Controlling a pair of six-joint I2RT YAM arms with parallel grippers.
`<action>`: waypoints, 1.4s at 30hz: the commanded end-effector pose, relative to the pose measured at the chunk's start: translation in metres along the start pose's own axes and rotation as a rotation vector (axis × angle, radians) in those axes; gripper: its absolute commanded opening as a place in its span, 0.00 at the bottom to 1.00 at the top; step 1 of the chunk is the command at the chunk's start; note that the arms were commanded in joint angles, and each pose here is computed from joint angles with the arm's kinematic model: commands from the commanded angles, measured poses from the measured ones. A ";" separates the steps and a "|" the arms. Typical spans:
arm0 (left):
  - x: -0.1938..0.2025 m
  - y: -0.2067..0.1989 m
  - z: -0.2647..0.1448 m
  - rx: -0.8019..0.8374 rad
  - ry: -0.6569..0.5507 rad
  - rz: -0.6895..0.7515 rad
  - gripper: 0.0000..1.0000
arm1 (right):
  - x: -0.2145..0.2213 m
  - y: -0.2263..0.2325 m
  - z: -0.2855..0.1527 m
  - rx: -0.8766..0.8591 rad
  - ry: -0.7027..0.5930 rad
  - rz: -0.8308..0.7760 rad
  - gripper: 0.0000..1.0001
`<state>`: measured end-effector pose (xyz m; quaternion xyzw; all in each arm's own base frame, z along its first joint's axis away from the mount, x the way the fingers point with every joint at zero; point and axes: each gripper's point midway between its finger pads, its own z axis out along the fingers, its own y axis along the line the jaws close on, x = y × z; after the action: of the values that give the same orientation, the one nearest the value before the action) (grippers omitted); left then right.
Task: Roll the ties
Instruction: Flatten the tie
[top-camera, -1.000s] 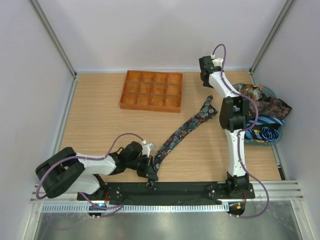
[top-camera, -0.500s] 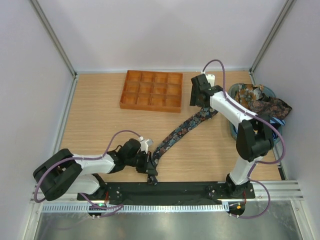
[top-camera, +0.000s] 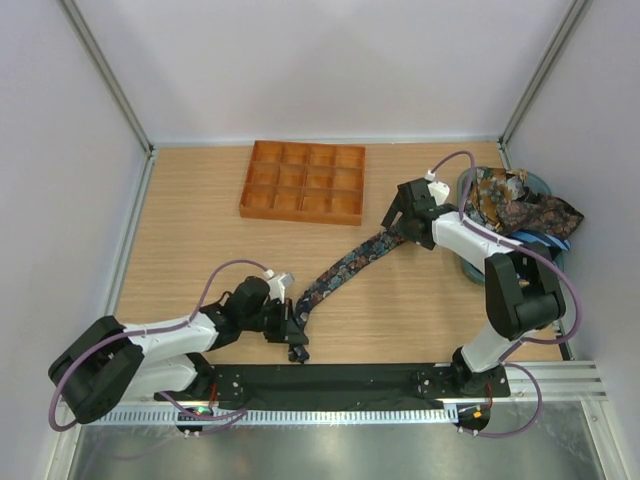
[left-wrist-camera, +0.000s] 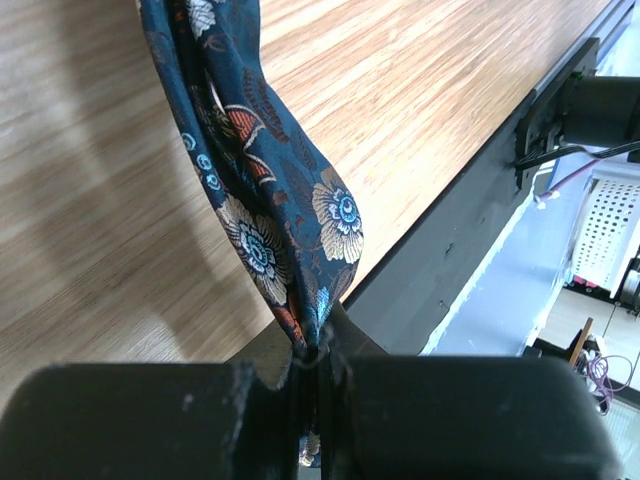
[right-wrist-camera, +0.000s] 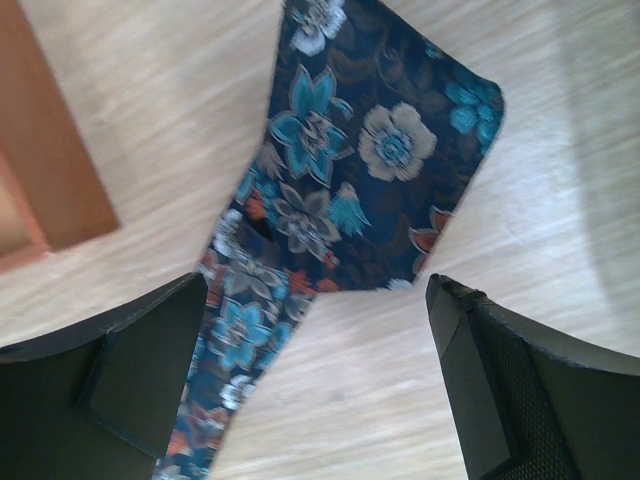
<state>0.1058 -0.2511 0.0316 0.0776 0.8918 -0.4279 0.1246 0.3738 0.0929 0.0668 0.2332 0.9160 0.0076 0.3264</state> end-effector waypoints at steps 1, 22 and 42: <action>0.006 0.000 -0.003 0.012 0.015 -0.003 0.00 | -0.023 0.026 0.003 -0.098 -0.063 0.165 1.00; 0.006 0.003 -0.010 -0.003 0.013 -0.006 0.05 | -0.181 0.044 0.038 -0.104 -0.275 0.212 0.94; -0.057 -0.003 -0.082 -0.304 -0.311 -0.034 0.89 | -0.049 0.047 -0.034 -0.215 -0.089 -0.147 0.83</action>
<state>0.1352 -0.2293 0.1090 0.0412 0.8878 -0.3941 0.2341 0.4164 0.1077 0.1100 0.1537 0.9145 0.0555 0.3701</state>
